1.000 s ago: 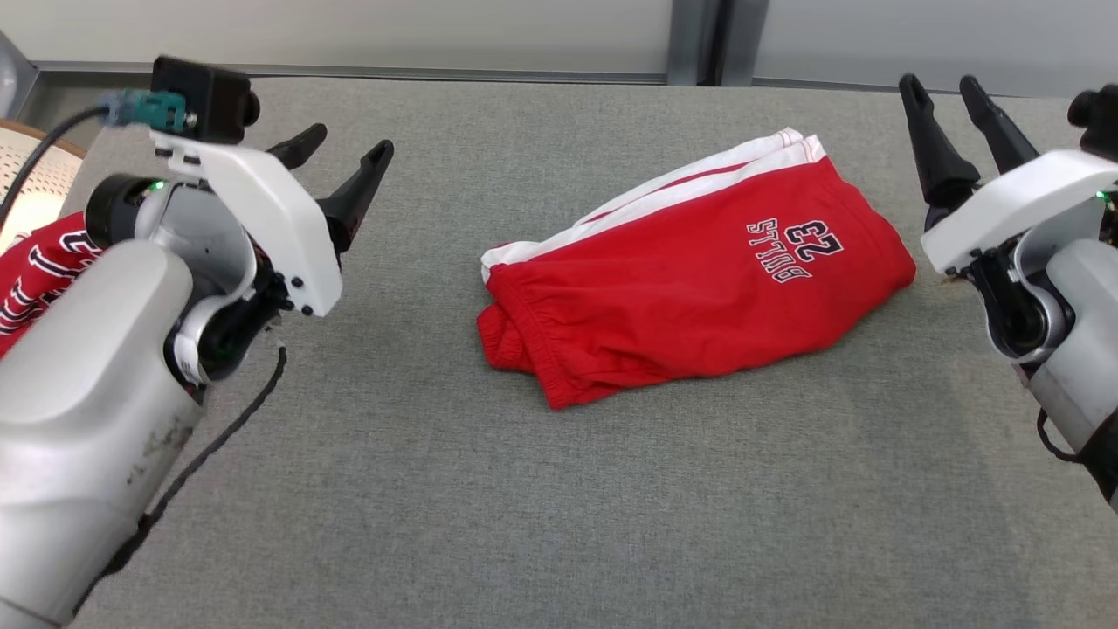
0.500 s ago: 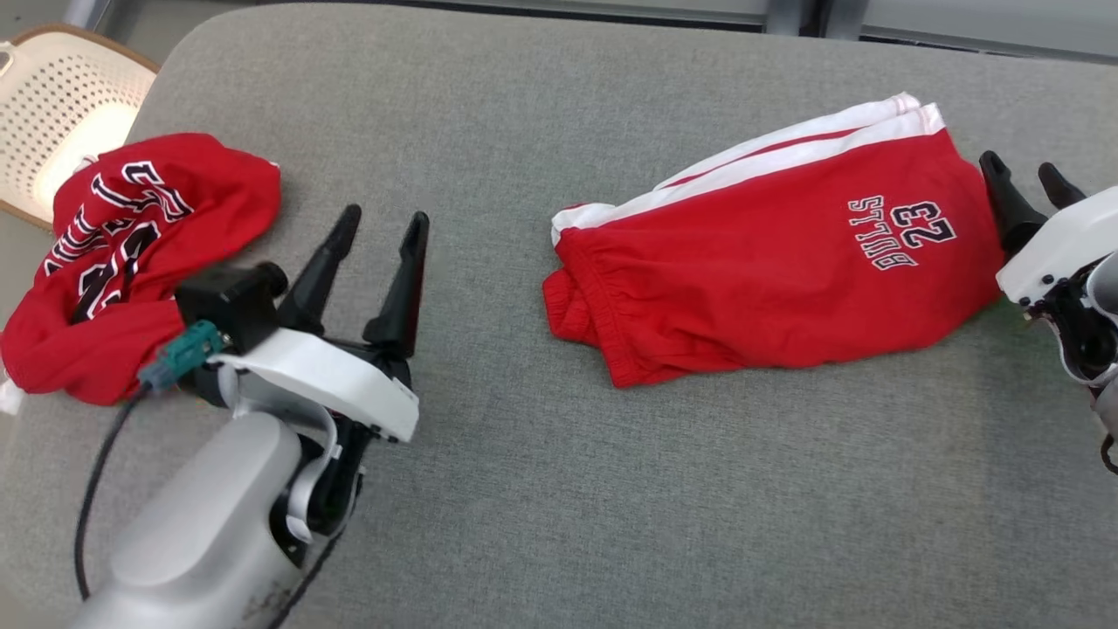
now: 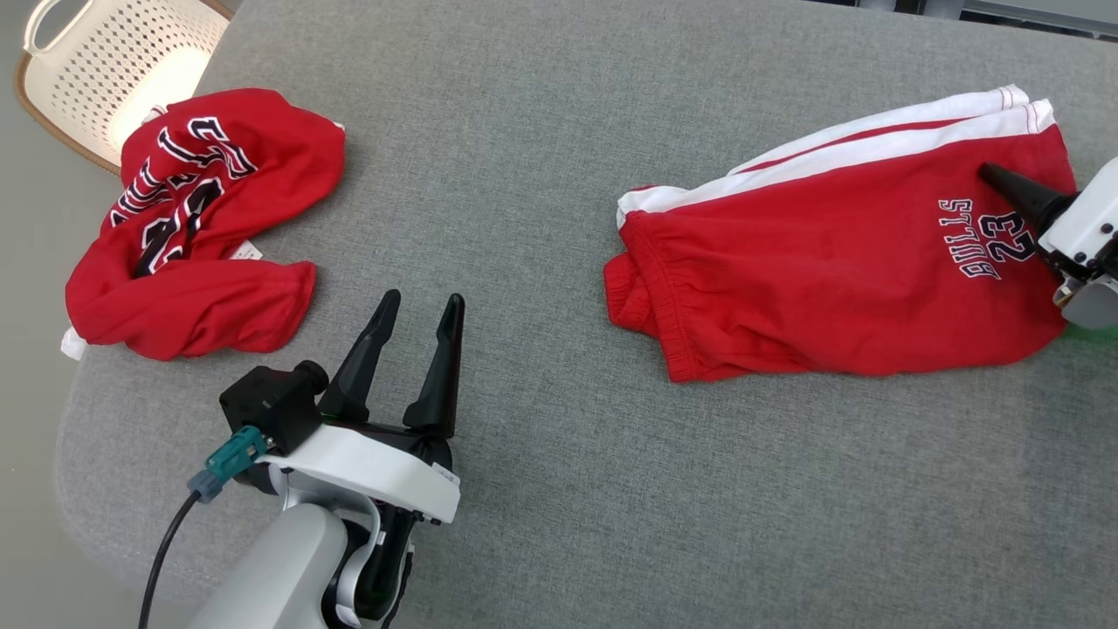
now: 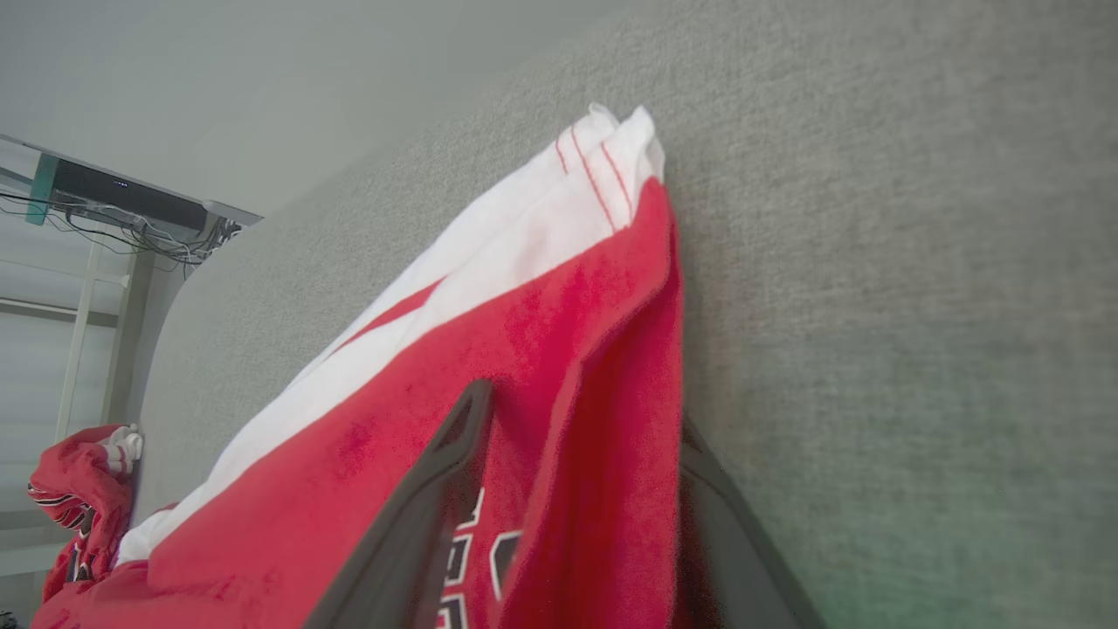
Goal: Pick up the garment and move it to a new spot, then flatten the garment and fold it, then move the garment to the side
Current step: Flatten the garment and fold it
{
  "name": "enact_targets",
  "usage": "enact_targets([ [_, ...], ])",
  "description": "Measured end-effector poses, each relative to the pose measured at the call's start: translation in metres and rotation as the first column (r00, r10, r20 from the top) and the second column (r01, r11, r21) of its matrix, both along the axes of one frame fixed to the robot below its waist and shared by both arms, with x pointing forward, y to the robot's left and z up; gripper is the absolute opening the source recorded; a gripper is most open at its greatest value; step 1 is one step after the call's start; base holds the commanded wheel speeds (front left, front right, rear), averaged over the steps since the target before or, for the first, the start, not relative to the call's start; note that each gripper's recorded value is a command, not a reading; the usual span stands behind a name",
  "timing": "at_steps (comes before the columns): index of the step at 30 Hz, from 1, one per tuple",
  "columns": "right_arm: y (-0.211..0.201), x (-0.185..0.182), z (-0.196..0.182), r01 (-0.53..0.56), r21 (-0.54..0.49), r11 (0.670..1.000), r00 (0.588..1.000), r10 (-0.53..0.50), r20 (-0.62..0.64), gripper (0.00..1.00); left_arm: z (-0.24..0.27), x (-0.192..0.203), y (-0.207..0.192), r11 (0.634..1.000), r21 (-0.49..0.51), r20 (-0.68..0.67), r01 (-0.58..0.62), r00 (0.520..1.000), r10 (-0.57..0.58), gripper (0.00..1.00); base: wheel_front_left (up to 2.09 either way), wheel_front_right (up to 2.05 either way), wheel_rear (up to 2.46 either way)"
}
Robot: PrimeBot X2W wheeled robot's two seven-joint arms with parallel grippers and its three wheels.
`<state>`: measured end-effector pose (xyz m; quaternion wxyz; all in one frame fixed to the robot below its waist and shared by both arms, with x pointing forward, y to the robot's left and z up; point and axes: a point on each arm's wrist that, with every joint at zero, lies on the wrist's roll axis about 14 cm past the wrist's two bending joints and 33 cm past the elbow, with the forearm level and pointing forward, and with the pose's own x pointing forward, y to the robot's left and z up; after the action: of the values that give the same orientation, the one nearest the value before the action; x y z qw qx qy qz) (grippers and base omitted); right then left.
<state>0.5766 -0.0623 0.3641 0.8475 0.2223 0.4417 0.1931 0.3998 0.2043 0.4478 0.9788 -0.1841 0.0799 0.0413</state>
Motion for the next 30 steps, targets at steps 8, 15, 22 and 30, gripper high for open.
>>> enact_targets([
  [8, 0.012, -0.005, 0.013, 0.006, 0.026, 1.000, 0.999, -0.007, 0.052, 0.00, 0.016, -0.003, 0.000, 1.000, 0.004, 0.067, -0.010, 0.998, 0.010, 1.00, 0.00, 0.00, 0.00],
  [15, 0.002, -0.024, 0.043, 0.070, 0.102, 0.992, 0.988, -0.083, 0.130, 0.00, 0.029, -0.019, 0.001, 0.999, 0.029, 0.114, -0.016, 0.993, 0.012, 1.00, 0.00, 0.00, 0.00],
  [22, -0.047, -0.067, 0.059, 0.165, 0.112, 0.980, 0.970, -0.182, 0.160, 0.00, 0.037, -0.031, -0.020, 0.998, 0.043, 0.157, 0.049, 0.986, -0.055, 1.00, 0.00, 0.00, 0.00],
  [30, -0.116, -0.096, 0.070, 0.303, 0.075, 0.950, 0.929, -0.312, 0.201, 0.00, 0.038, -0.033, -0.055, 0.988, 0.018, 0.173, 0.151, 0.973, -0.152, 1.00, 0.00, 0.00, 0.00],
])
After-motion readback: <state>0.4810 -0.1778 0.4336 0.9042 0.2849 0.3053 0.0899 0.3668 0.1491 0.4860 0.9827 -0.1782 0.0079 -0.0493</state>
